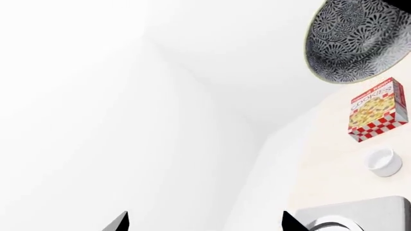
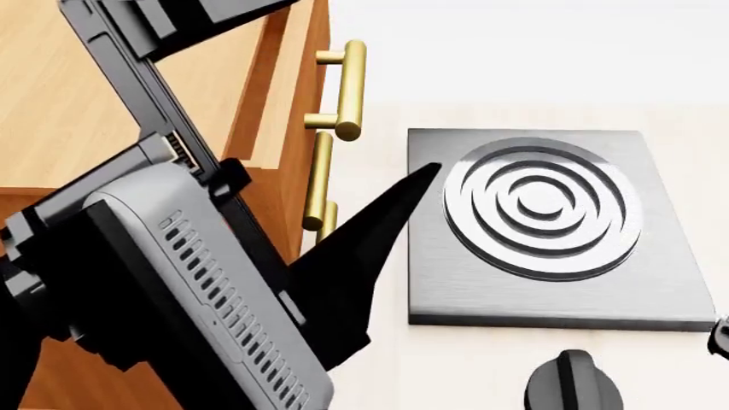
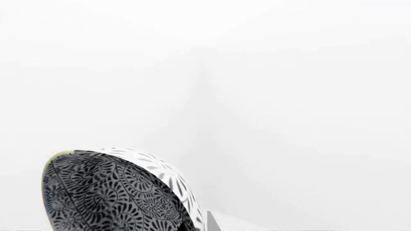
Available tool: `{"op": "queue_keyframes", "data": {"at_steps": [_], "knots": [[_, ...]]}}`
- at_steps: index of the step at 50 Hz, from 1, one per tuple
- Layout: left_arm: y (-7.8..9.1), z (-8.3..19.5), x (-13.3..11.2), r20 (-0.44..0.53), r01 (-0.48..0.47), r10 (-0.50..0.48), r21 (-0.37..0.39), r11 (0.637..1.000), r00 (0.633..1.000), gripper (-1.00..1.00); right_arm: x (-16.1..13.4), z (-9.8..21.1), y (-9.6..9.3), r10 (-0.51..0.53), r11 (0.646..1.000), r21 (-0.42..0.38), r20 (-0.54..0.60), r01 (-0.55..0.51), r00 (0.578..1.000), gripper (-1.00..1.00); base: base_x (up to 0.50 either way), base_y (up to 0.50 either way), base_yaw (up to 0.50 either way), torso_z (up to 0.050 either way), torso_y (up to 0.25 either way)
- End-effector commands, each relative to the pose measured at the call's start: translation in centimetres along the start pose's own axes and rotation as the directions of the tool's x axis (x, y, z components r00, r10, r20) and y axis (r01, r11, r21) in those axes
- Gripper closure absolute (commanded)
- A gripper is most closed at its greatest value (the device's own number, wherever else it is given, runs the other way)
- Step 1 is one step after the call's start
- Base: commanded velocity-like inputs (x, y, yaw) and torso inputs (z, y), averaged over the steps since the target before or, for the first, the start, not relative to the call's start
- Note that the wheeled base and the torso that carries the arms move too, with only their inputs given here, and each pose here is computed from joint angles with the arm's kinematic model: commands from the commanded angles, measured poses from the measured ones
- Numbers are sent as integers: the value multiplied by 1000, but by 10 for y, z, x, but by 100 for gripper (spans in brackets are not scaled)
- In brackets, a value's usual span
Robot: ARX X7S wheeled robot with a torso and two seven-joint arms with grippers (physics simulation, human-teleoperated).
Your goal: Pick the akita bowl on the wooden cabinet and place it on the plate.
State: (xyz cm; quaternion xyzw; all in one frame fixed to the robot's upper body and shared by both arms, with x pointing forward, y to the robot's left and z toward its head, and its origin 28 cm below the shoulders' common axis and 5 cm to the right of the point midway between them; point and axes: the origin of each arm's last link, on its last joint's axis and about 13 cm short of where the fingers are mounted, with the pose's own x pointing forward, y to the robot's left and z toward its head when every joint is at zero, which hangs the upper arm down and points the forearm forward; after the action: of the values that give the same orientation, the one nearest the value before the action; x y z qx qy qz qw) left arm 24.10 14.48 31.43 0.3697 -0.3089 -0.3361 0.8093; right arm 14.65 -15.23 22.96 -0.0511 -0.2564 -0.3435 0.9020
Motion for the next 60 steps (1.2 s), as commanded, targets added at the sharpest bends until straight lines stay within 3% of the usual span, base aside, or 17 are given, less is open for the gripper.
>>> {"op": "queue_keyframes", "data": {"at_steps": [1,15,37,60], "knots": [[-1,2,0,9,-16,16,-4,1000,1000,-100,6,7,-8,-18,1000,-26,1,18,1000,100,0,0,0,0,0],[-4,0,-1,12,-17,17,-15,1000,1000,-100,14,5,-11,-41,997,-65,-16,40,999,100,0,0,0,0,0],[-4,-2,-5,6,-26,26,-15,1000,1000,-100,45,-23,-15,-65,993,-107,-136,51,989,100,0,0,0,0,0],[-6,-4,-5,6,-24,24,-22,999,1000,-100,63,-43,-23,-114,976,-204,-191,74,975,100,0,0,0,0,0]]}}
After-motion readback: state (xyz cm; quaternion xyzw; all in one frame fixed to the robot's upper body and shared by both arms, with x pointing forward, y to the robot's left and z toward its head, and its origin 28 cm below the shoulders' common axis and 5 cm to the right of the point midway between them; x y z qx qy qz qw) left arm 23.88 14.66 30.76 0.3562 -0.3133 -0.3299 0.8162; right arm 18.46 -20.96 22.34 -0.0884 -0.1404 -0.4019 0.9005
